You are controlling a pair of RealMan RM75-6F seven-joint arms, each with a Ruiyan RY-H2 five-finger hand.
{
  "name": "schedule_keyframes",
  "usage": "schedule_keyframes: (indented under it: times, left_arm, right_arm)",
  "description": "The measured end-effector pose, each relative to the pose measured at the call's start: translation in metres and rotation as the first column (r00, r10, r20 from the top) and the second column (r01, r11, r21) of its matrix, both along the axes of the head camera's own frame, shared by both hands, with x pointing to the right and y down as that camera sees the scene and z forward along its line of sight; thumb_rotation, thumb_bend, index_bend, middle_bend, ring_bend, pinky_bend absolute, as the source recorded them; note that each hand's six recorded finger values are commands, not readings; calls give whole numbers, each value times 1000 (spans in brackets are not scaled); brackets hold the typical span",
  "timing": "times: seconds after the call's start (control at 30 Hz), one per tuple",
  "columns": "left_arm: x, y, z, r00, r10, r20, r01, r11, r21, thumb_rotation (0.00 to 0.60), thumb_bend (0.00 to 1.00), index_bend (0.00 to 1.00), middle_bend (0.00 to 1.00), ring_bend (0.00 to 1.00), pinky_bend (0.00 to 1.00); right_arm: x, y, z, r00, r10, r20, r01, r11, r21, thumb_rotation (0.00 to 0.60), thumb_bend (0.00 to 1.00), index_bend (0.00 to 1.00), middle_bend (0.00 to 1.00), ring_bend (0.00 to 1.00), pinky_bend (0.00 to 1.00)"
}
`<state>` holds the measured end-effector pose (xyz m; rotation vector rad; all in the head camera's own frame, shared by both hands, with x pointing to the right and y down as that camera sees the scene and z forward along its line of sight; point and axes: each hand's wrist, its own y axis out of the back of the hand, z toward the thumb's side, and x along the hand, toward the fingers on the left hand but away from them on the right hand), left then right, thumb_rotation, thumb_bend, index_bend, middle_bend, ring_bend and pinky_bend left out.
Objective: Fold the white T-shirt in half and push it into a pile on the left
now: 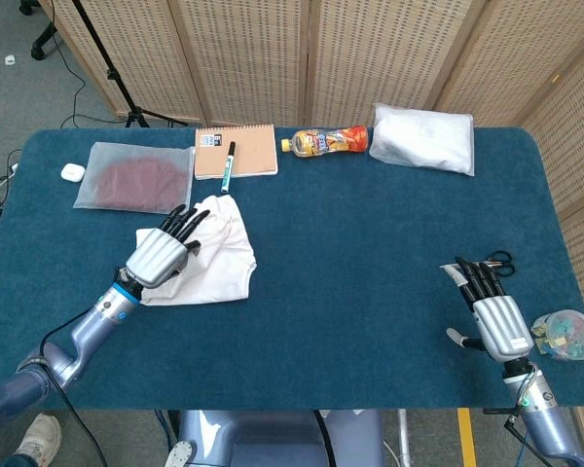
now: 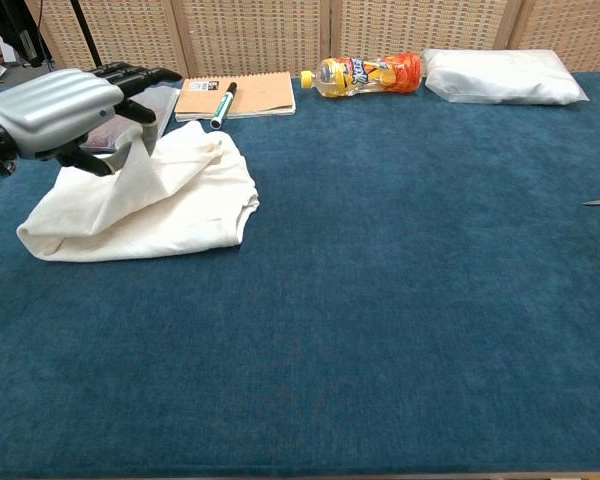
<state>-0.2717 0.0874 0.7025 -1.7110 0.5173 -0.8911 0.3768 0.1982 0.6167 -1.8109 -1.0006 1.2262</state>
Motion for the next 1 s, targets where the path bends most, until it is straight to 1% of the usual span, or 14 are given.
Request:
schedule_keyframes:
  times: [0.07, 0.17, 0.27, 0.33, 0.37, 0.43, 0.47, 0.5, 0.53, 0.57, 0.63, 0.73, 0.87, 1.0]
  left_arm:
    - [12, 6, 2, 997, 65, 31, -66, 997, 32, 600, 566, 716, 0, 0, 0]
    - [29, 18, 8, 987, 149, 64, -152, 987, 53, 600, 556, 718, 0, 0, 0]
    - [37, 27, 12, 976, 204, 80, -209, 976, 60, 600, 544, 719, 0, 0, 0]
    - [40, 31, 14, 969, 230, 94, -237, 969, 65, 600, 518, 717, 0, 0, 0]
    - [41, 34, 16, 963, 249, 106, -257, 964, 68, 600, 491, 685, 0, 0, 0]
    - [43, 37, 18, 959, 261, 111, -269, 961, 65, 600, 395, 486, 0, 0, 0]
    - [44, 38, 18, 960, 261, 102, -268, 962, 60, 600, 304, 283, 0, 0, 0]
    - [45, 39, 18, 962, 258, 91, -264, 963, 57, 600, 220, 142, 0, 0, 0]
    - [46, 38, 18, 965, 250, 76, -254, 966, 55, 600, 143, 46, 0, 0, 0]
    - [47, 38, 16, 971, 235, 51, -237, 970, 53, 600, 76, 0, 0, 0, 0]
    - [50, 36, 12, 979, 204, 3, -204, 977, 56, 600, 17, 0, 0, 0, 0]
    - [54, 31, 3, 985, 144, -98, -137, 988, 70, 600, 0, 0, 0, 0, 0]
    - [55, 18, -14, 971, 50, -236, -28, 995, 96, 600, 0, 0, 0, 0, 0]
    - [48, 3, -20, 955, -44, -292, 72, 994, 85, 600, 0, 0, 0, 0, 0]
  right_arm:
    - [0, 0, 0, 1000, 0, 0, 0, 1000, 0, 600, 0, 0, 0, 0, 0]
    - [0, 0, -1, 1000, 0, 0, 0, 1000, 0, 600, 0, 0, 0, 0, 0]
    - [1, 0, -1, 1000, 1, -1, -1, 1000, -2, 600, 0, 0, 0, 0, 0]
    - [1, 1, 0, 1000, 1, -2, -1, 1000, -4, 600, 0, 0, 0, 0, 0]
    - [1, 1, 0, 1000, 1, -2, -1, 1000, -4, 600, 0, 0, 0, 0, 0]
    - [1, 1, 0, 1000, 0, -2, 0, 1000, -5, 600, 0, 0, 0, 0, 0]
    - [1, 1, 0, 1000, 0, -2, 0, 1000, -6, 600, 0, 0, 0, 0, 0]
    - [1, 1, 0, 1000, 0, -2, 0, 1000, -6, 600, 0, 0, 0, 0, 0]
    - [1, 1, 0, 1000, 1, -2, -1, 1000, -7, 600, 0, 0, 0, 0, 0]
    - [1, 1, 0, 1000, 1, -2, -1, 1000, -8, 600, 0, 0, 0, 0, 0]
    - [1, 1, 0, 1000, 0, -4, 0, 1000, -10, 600, 0, 0, 0, 0, 0]
    - [1, 1, 1, 1000, -2, -5, 2, 1000, -14, 600, 0, 0, 0, 0, 0]
    - [0, 2, 3, 1000, -3, -8, 3, 1000, -18, 600, 0, 0, 0, 0, 0]
    - [0, 2, 2, 1000, -5, -7, 5, 1000, -17, 600, 0, 0, 0, 0, 0]
